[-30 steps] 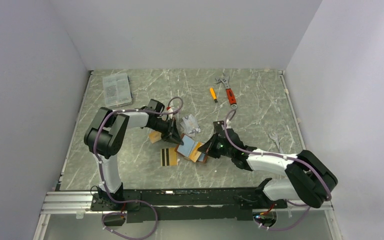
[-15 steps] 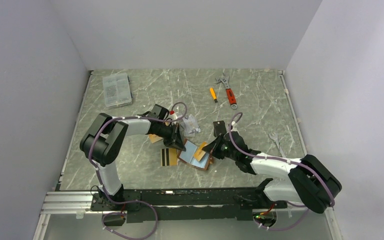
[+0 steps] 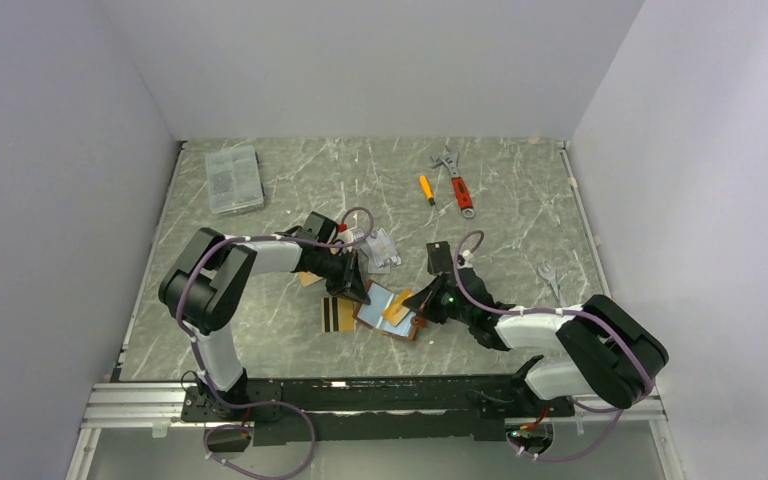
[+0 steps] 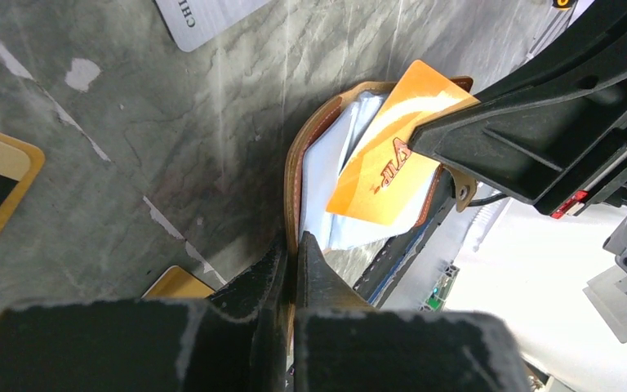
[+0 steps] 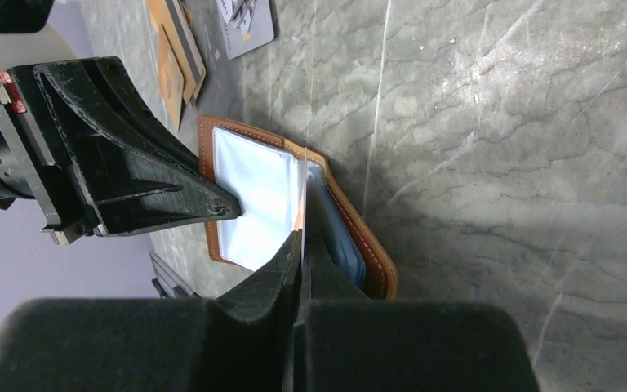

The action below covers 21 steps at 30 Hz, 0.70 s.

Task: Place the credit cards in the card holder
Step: Insert the credit card into the card holder.

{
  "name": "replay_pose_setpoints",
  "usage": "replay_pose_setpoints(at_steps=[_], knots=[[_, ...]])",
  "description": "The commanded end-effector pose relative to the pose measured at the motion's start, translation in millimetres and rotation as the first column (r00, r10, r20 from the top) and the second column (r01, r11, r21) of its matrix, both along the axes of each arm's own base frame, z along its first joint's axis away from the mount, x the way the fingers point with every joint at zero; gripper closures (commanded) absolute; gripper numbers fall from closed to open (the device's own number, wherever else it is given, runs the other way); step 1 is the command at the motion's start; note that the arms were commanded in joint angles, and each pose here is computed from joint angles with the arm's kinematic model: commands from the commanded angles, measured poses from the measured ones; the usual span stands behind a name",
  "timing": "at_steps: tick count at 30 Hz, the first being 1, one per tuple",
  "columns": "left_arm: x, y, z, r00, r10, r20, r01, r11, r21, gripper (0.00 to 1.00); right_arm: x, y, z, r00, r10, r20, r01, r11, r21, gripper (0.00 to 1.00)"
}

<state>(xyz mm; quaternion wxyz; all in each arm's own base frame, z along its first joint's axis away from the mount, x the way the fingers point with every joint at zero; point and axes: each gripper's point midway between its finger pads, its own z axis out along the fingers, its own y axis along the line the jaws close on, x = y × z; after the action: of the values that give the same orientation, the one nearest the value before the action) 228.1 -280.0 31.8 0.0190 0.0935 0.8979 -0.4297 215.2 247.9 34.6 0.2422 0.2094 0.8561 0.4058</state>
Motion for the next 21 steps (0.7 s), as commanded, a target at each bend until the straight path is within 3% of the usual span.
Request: replay_pose_setpoints(at_steps=[1,8,21], knots=[[3.9,-5.3,13.0,0.998,-0.004,0.066,0.005,1.0,-0.018,0.93,-5.4,5.0,-4.1,1.0,0.019,-0.016,-0.019,1.0,-0.005,1.0],[3.2,-7.3,15.4,0.997,-0.009,0.071,0.01,1.0,-0.02,0.91,-10.6,16.2,-10.4,0.997,0.068,-0.043,-0.068,0.998,-0.012,1.0],[4.9,-7.1,15.5,0.996,-0.016,0.085,0.016,1.0,-0.003,0.76,-17.4,21.1,-23.3,0.988,0.117,-0.097,-0.121,0.992,-0.034,1.0]])
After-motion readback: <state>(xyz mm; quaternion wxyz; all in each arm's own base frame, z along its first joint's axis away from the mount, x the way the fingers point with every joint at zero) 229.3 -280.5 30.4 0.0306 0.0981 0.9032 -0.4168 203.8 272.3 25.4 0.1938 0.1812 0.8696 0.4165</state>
